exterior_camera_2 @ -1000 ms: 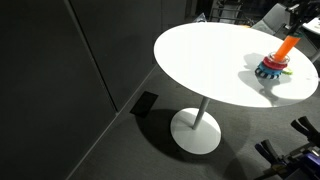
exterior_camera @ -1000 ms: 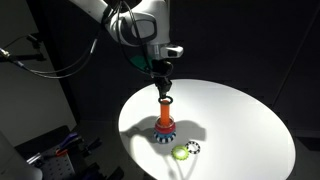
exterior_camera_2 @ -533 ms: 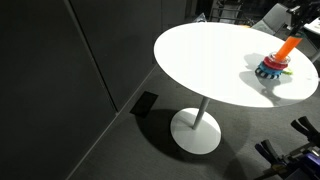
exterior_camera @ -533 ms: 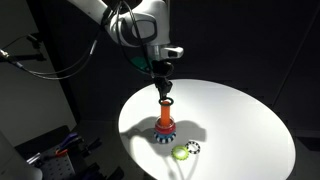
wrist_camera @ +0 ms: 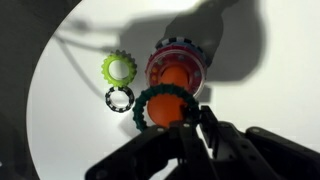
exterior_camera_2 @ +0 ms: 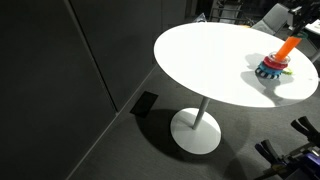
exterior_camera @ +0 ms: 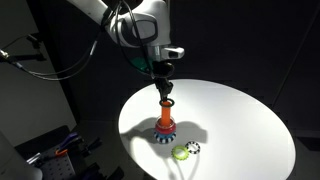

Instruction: Put the dark green thing on the ring toss

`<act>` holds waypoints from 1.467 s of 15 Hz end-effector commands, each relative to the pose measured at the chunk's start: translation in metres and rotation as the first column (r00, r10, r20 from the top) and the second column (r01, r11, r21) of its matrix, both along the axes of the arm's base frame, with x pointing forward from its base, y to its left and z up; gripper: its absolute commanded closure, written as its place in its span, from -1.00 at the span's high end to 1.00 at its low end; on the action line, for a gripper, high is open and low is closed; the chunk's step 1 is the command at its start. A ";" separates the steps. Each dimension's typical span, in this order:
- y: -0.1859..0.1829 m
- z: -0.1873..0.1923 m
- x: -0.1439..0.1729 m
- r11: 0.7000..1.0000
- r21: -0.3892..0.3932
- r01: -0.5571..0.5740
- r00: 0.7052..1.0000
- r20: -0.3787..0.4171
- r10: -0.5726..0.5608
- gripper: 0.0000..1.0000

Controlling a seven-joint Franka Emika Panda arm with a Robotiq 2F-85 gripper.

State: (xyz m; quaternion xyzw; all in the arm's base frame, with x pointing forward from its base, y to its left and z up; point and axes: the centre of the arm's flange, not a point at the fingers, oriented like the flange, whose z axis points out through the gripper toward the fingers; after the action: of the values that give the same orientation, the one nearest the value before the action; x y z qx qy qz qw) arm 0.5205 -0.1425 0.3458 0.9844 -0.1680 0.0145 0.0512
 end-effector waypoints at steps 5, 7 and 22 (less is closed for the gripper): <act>-0.001 -0.006 -0.005 1.000 -0.013 0.013 1.000 -0.014 -0.014 0.10; -0.002 -0.006 -0.006 1.000 -0.013 0.014 1.000 -0.017 -0.014 0.42; 0.000 -0.015 -0.009 1.000 0.008 0.005 0.999 -0.036 -0.004 1.00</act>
State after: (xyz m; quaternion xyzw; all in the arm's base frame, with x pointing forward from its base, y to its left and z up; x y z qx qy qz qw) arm 0.5113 -0.1423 0.3311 0.9843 -0.1694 -0.0040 0.0500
